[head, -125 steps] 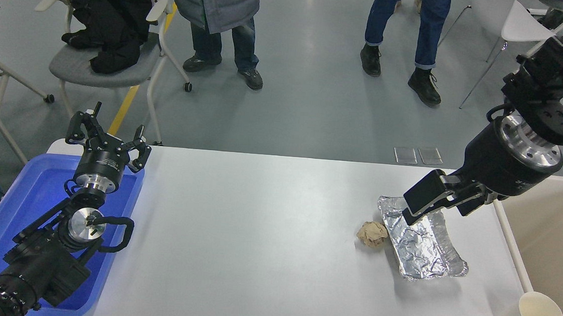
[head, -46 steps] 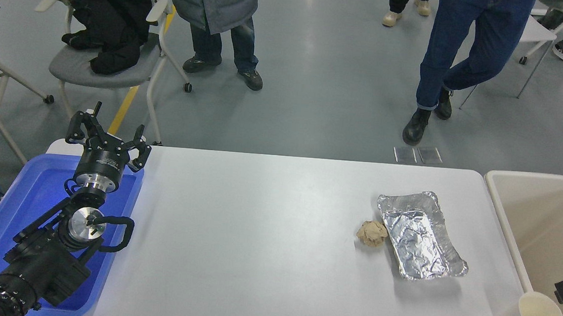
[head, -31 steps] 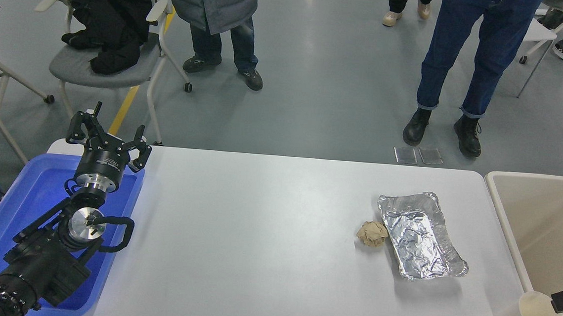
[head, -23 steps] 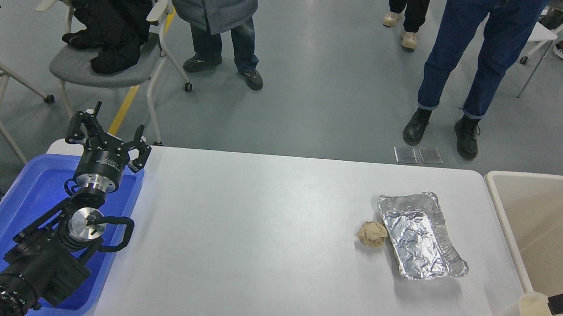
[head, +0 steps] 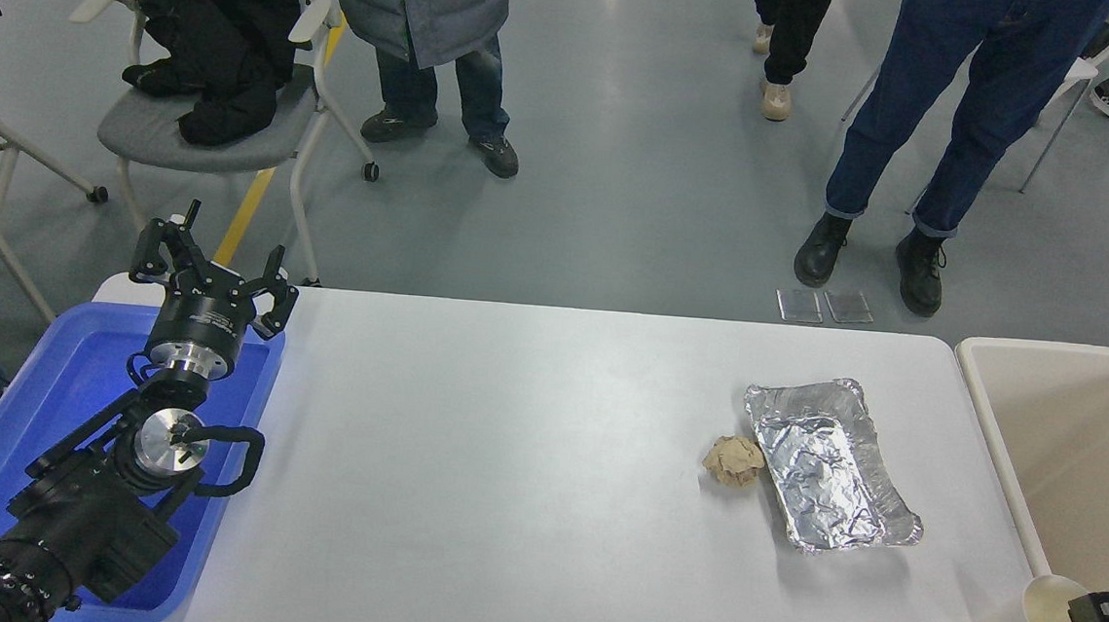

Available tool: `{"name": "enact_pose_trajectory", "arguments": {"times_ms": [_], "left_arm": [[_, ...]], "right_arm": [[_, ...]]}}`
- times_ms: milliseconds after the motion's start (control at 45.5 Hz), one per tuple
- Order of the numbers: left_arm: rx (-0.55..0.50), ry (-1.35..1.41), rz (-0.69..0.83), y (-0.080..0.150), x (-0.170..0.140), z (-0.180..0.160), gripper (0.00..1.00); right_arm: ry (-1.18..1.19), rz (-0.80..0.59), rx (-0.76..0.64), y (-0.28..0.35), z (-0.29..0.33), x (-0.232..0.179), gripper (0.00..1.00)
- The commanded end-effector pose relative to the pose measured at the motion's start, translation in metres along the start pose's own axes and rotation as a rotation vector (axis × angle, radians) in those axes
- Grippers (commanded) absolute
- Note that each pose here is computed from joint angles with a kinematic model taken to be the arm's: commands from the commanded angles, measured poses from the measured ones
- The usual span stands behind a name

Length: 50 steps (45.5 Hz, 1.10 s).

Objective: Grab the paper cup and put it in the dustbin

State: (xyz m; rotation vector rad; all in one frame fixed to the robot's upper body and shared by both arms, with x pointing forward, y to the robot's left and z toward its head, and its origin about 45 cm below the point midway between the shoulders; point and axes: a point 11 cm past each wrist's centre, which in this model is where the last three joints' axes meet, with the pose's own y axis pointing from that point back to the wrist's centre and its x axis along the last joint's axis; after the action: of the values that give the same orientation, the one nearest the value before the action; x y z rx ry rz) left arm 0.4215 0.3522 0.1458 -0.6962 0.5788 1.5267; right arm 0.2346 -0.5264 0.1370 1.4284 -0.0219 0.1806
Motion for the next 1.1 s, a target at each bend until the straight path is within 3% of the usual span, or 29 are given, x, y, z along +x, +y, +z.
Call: {"name": "enact_pose_trajectory", "arguments": {"times_ms": [0,66,681,1077], "left_arm": [[0.0,0.0,0.0,0.0,0.0,0.0,0.99],[0.0,0.0,0.0,0.0,0.0,0.0,0.99],[-0.002,0.001,0.001,0.0,0.0,0.0,0.99],[-0.002,0.001,0.001,0.0,0.0,0.0,0.99]], "right_arm": [[0.0,-0.005,0.007,-0.004,-0.002,-0.003,0.17],[0.002,-0.009,0.013,-0.005,-0.003,-0.004,0.0],[-0.012,0.002,0.078,0.002,-0.011,0.002,0.0],[-0.09,0.028,0.137,0.094,-0.005,0.041,0.0]]}}
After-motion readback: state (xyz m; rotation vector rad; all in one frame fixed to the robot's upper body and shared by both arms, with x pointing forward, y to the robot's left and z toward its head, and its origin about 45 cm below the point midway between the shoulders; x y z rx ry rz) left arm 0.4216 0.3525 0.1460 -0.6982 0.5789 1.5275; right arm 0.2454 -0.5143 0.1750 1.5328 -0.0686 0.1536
